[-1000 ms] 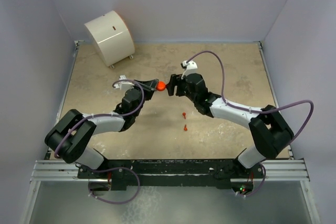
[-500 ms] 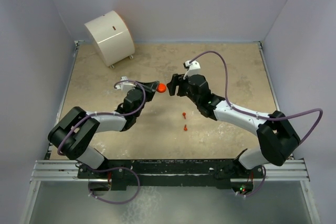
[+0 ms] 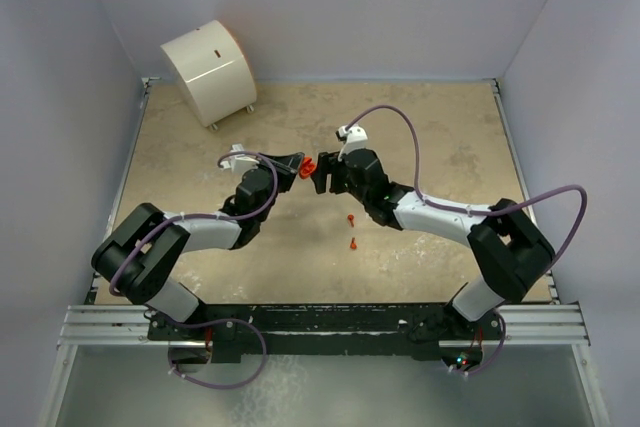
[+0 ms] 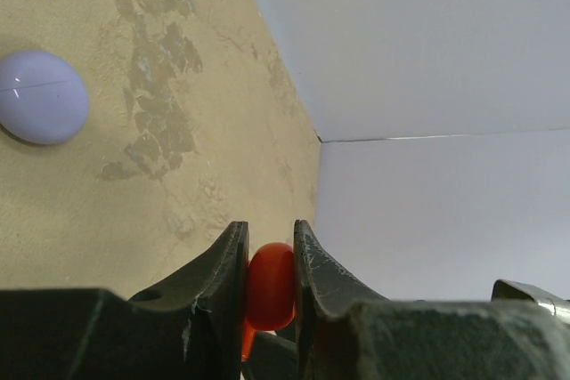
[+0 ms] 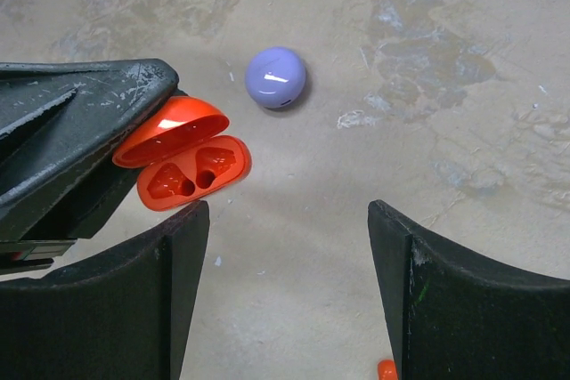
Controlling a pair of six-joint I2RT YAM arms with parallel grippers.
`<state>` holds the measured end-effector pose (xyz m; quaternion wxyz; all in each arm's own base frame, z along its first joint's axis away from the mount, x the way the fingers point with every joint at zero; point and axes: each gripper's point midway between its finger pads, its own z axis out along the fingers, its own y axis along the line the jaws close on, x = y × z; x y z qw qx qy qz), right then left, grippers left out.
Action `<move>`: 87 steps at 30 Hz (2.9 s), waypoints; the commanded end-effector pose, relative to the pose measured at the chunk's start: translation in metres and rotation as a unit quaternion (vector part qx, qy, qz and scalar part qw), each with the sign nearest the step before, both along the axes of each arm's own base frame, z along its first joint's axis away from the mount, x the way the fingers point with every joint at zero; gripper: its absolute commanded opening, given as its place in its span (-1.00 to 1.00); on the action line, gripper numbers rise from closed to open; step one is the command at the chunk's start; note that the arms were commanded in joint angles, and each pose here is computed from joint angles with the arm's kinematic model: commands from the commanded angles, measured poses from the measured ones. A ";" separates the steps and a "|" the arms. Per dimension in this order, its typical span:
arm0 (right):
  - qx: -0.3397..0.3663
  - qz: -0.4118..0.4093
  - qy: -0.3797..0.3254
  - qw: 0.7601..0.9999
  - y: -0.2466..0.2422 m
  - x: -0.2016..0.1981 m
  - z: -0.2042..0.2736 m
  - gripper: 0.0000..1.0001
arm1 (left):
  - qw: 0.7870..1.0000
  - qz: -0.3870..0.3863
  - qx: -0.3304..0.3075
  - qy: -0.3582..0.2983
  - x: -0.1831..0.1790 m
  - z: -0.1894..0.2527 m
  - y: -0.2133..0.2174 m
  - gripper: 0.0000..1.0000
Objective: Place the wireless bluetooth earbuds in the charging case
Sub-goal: Open the charging case, then pick up the earbud from the center of the board.
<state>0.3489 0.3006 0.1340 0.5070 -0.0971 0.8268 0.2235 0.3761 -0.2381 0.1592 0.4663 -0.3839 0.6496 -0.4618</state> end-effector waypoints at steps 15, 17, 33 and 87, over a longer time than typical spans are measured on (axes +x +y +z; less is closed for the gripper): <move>0.022 -0.032 -0.008 0.999 -0.012 -0.005 0.019 0.47 | 0.997 0.036 -0.047 -0.043 -0.003 0.040 0.025 -1.00; 0.003 -0.048 -0.001 0.999 -0.022 -0.007 0.012 0.44 | 0.997 0.043 -0.055 -0.043 -0.006 0.037 0.033 -1.00; -0.122 -0.120 0.121 0.978 -0.063 -0.048 -0.071 0.31 | 0.990 -0.007 -0.131 -0.040 -0.023 0.008 0.046 -1.00; -0.164 -0.084 0.166 0.969 -0.058 -0.074 -0.110 -0.50 | 0.990 -0.011 -0.134 -0.037 -0.024 0.004 0.046 -1.00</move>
